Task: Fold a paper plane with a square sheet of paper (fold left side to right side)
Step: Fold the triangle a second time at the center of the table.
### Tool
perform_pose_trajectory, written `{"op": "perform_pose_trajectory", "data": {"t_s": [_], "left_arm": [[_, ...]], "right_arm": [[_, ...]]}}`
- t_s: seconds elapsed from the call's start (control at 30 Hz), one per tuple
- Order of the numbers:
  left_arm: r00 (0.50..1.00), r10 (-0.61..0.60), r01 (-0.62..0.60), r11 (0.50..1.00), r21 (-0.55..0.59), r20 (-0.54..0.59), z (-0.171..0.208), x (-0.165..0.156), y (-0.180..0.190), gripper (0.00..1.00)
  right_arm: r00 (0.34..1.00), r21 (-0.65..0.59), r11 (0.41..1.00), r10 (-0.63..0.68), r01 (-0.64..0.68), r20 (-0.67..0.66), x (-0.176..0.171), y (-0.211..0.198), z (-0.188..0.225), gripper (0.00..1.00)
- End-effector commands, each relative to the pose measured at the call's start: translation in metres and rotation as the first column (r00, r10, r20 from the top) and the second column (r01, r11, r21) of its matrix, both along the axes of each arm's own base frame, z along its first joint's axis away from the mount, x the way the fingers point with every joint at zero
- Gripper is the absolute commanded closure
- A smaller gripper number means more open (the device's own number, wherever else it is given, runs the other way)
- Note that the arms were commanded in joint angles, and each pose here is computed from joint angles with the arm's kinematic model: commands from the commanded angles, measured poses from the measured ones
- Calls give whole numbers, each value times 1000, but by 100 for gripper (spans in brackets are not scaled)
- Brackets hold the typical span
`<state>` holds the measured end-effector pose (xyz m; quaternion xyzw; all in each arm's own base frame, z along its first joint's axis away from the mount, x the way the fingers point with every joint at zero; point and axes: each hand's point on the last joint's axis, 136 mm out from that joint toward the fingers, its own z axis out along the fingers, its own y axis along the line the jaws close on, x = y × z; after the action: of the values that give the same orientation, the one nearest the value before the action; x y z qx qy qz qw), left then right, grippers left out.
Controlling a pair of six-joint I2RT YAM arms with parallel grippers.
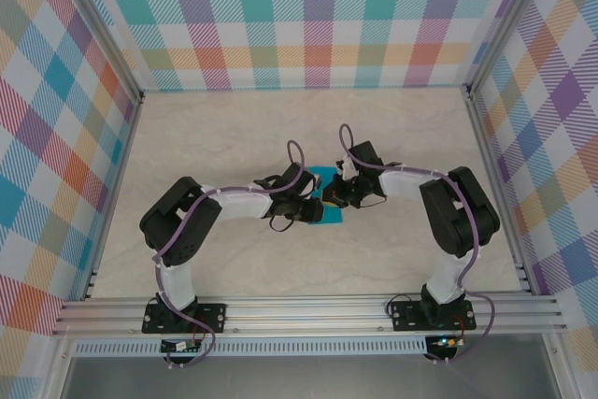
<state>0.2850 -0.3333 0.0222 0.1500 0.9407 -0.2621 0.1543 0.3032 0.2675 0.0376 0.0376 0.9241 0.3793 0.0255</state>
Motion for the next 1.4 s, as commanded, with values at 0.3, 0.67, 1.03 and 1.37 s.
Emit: {"op": "perform_pose_trajectory", "data": {"t_s": [0.3,0.67,1.03,1.37], "left_arm": [[998,10,-5,997,77,-65,-21,-16,19,82],[997,18,-10,995,103,-71,-28,-20,27,83],[997,18,-11,995,98,-69,-26,-21,27,83],[998,16,-13,998,56,-59,-18,-18,20,83]], "right_arm": [[999,-92,996,18,-21,-32,-4,1,-30,100],[999,-216,976,20,-10,46,9,-29,-37,100],[993,-203,976,-66,85,99,42,-70,-25,100],[979,-124,987,-79,103,186,45,-70,33,99]]}}
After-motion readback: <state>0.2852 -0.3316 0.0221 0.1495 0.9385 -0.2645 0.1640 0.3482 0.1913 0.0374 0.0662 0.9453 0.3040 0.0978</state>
